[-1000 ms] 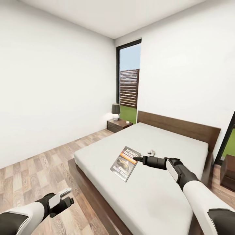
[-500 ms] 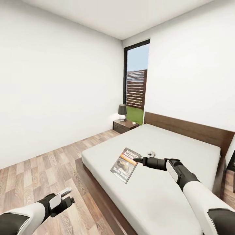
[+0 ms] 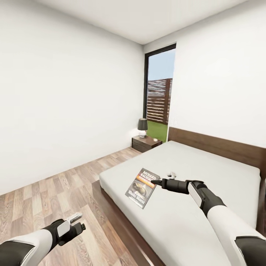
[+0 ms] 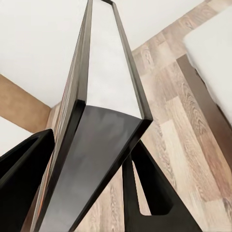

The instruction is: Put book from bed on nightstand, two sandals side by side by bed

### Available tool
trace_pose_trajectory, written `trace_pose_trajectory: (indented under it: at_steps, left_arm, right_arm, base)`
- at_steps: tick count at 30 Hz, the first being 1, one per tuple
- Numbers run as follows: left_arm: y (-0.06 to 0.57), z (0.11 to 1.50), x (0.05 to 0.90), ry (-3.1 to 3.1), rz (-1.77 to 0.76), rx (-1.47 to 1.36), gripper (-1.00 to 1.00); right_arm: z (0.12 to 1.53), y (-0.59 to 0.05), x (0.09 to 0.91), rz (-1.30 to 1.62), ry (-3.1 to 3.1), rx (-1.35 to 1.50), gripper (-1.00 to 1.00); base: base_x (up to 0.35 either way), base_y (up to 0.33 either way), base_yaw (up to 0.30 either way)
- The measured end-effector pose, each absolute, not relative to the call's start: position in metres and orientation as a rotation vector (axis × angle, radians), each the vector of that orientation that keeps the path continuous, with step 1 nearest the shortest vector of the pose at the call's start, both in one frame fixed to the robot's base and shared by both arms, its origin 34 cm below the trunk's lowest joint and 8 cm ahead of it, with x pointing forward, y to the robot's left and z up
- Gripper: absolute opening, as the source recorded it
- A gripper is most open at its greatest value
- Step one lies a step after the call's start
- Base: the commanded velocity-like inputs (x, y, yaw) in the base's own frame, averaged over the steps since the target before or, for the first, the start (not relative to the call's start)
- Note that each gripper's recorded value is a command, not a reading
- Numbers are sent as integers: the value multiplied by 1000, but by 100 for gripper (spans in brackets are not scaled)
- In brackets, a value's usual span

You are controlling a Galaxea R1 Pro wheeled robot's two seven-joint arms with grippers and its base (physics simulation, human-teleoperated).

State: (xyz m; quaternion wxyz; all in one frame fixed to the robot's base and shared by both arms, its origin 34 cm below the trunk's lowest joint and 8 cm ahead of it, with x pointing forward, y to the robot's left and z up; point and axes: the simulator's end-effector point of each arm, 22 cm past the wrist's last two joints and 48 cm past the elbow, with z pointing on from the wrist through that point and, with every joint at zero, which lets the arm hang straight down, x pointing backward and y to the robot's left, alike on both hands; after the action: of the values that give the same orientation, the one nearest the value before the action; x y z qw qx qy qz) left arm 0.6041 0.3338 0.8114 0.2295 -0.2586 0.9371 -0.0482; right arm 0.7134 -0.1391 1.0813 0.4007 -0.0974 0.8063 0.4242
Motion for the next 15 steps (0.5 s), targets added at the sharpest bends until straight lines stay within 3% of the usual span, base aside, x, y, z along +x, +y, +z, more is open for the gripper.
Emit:
trace_pose_trajectory:
  at_steps: [7,15]
  left_arm:
    - [329,811,604,2581,-137,-710,100]
    - [325,810,604,2583,-142,-706,100]
  right_arm:
    - [1080,-140,713,1072,2041,-245,-100]
    - [1080,-140,713,1072,2042,-244,-100]
  base:
    - [120,331,137]
    - [120,332,255]
